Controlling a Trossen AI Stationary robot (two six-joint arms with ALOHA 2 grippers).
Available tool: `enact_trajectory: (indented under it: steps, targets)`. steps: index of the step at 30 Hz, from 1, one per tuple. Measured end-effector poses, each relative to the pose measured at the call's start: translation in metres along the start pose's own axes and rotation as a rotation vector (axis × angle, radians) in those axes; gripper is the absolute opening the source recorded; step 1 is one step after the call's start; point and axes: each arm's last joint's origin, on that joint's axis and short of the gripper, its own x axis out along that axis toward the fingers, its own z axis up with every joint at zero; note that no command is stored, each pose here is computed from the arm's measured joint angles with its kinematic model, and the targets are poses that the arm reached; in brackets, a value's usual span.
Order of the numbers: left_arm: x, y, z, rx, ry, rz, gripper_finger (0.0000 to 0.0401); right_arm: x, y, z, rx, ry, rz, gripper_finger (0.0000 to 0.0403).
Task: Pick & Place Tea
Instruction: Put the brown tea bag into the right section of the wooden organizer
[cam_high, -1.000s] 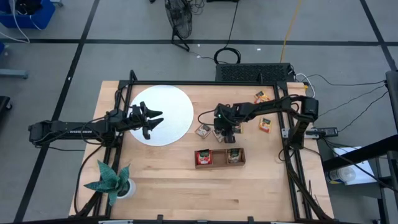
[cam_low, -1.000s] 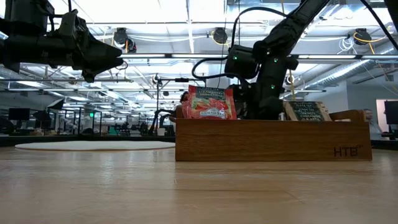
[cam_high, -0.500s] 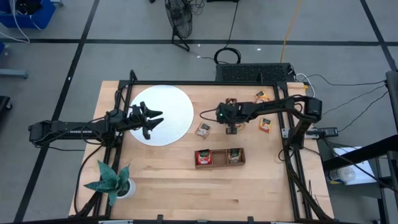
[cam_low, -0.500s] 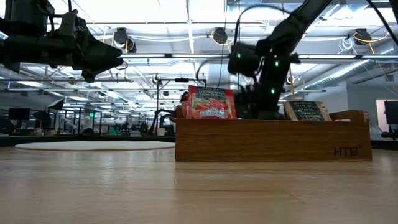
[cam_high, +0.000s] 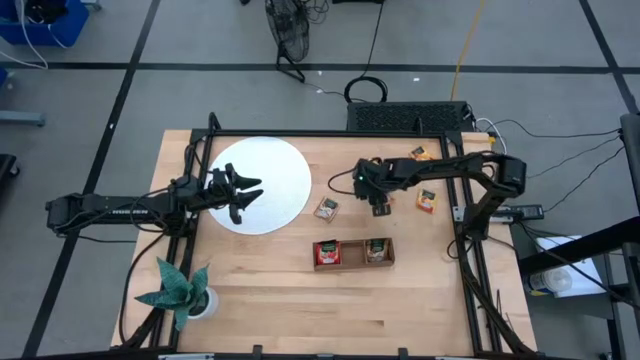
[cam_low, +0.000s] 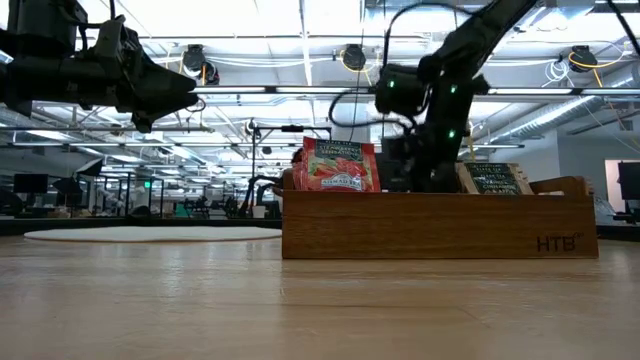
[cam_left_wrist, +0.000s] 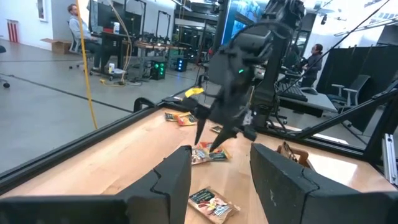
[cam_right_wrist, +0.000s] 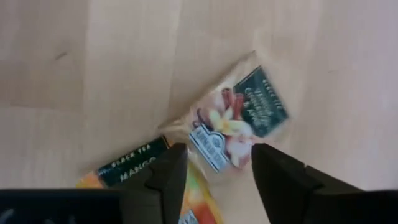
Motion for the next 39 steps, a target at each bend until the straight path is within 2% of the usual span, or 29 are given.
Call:
enact_trajectory:
  steps: [4, 9, 13, 19, 22, 25, 28, 32, 36, 39]
  targets:
    - [0.000, 0.000, 0.000, 0.000, 0.000, 0.000, 0.0166, 0.016, -0.003, -0.001, 0.040, -0.006, 0.060, 0.0184]
    - [0.000, 0.000, 0.000, 0.000, 0.000, 0.000, 0.0166, 0.030, -0.005, -0.003, 0.047, 0.025, 0.082, 0.0179]
    - [0.000, 0.000, 0.000, 0.000, 0.000, 0.000, 0.0166, 0.033, -0.004, -0.004, 0.048, 0.043, 0.096, 0.0135]
    - [0.000, 0.000, 0.000, 0.000, 0.000, 0.000, 0.0166, 0.033, -0.005, -0.002, 0.046, 0.000, 0.115, 0.0017]
    - [0.000, 0.000, 0.000, 0.000, 0.000, 0.000, 0.0166, 0.033, -0.004, 0.000, 0.032, -0.012, 0.087, 0.0014]
    - [0.000, 0.000, 0.000, 0.000, 0.000, 0.000, 0.0166, 0.027, -0.001, 0.005, -0.006, -0.012, 0.002, 0.0006]
    - [0.000, 0.000, 0.000, 0.000, 0.000, 0.000, 0.0166, 0.011, 0.004, 0.009, -0.040, 0.003, -0.102, 0.0004]
    - [0.000, 0.000, 0.000, 0.000, 0.000, 0.000, 0.0166, -0.030, 0.014, 0.018, -0.011, -0.087, -0.229, 0.0003]
    - [0.000, 0.000, 0.000, 0.000, 0.000, 0.000, 0.0166, -0.080, 0.043, 0.019, 0.023, -0.188, -0.309, 0.0002]
    - [0.000, 0.000, 0.000, 0.000, 0.000, 0.000, 0.0166, -0.115, 0.078, 0.014, 0.042, -0.267, -0.350, 0.0001]
